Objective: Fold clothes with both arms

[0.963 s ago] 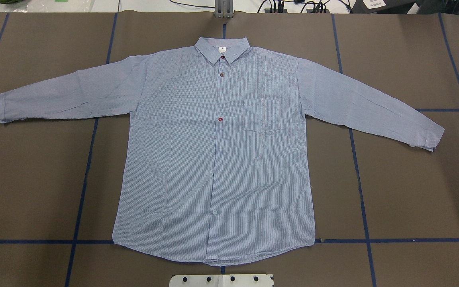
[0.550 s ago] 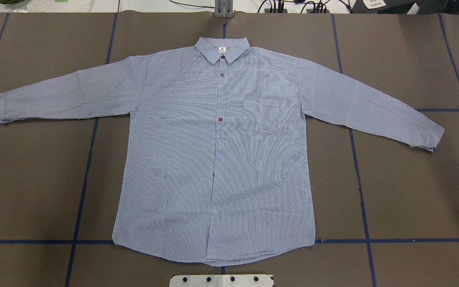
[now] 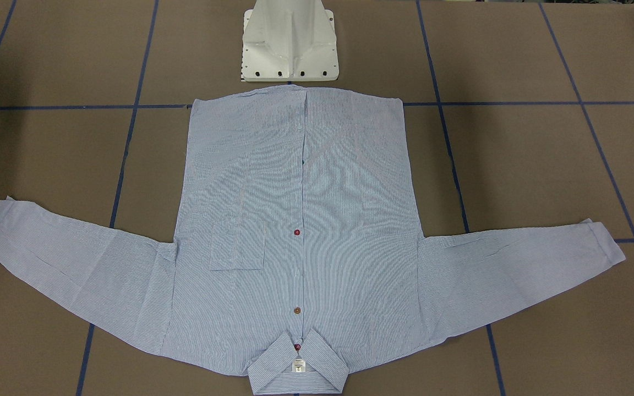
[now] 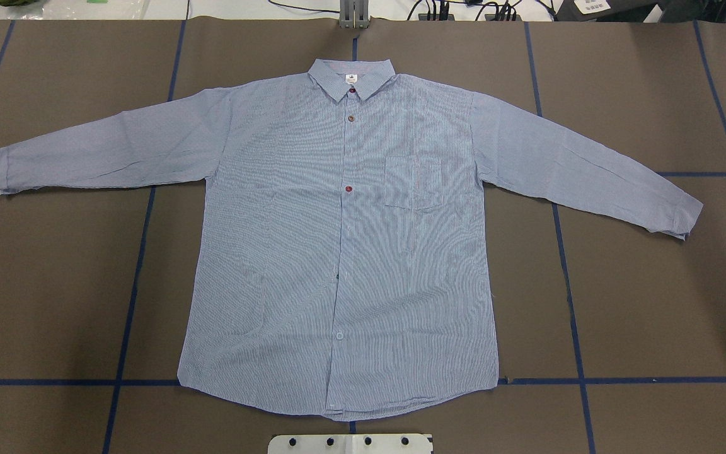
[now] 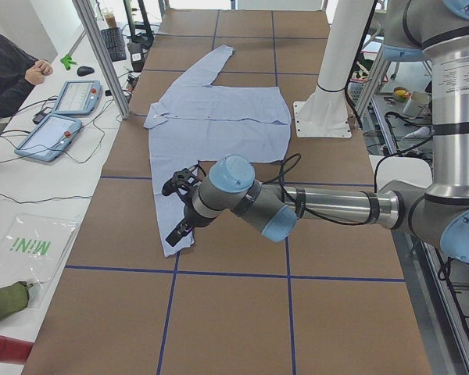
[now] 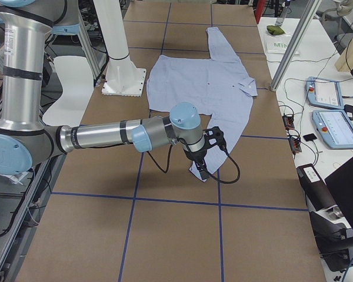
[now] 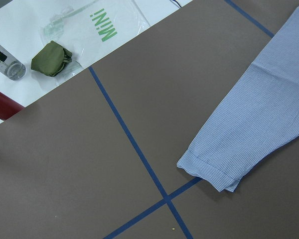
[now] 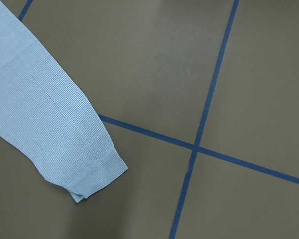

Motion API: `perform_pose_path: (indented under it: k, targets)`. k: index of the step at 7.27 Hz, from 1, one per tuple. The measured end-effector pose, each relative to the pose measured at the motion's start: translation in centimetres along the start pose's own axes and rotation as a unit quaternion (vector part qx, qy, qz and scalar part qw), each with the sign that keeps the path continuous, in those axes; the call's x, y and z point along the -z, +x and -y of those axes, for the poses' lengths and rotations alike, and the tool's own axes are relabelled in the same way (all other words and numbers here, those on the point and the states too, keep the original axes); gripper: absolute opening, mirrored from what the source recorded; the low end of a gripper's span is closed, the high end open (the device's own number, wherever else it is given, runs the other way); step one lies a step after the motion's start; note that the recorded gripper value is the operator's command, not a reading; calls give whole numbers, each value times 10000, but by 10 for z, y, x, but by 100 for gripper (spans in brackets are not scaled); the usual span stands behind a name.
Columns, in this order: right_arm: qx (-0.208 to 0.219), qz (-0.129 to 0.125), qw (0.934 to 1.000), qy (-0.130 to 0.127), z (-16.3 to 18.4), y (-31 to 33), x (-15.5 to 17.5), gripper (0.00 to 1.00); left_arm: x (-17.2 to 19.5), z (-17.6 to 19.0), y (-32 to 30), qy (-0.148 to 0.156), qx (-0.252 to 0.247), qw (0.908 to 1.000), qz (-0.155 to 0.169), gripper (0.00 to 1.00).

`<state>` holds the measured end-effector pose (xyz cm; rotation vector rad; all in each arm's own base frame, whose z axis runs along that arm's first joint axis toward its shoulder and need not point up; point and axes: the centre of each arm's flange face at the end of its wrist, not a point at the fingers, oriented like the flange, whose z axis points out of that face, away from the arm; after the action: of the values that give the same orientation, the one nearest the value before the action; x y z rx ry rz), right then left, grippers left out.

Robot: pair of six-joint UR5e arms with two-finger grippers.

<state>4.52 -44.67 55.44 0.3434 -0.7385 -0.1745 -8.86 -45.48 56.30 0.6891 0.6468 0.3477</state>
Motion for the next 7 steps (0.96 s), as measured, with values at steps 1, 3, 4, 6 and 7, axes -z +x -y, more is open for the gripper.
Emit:
perform_pose_path:
  k: [1,3,4,6,7]
  targets:
    - [-274,71,9996,32,4,-14,-14,100,0,-1,0,-3,3,10000,-2,100]
    - [-838,129,9959,327,3,-41,-50,100,0,-3,0,-4,0,10000,-6,100]
    - [-1106,154,9923,539,-2,-48,-73,100,0,-4,0,5,-10,10000,-5,100]
    - [-1616,268,9818,965,-18,-68,-113,100,0,-5,1,10,-14,10000,-8,100]
    - [-1801,261,9772,1096,-27,-82,-130,100,0,-6,1,9,-14,10000,-8,100]
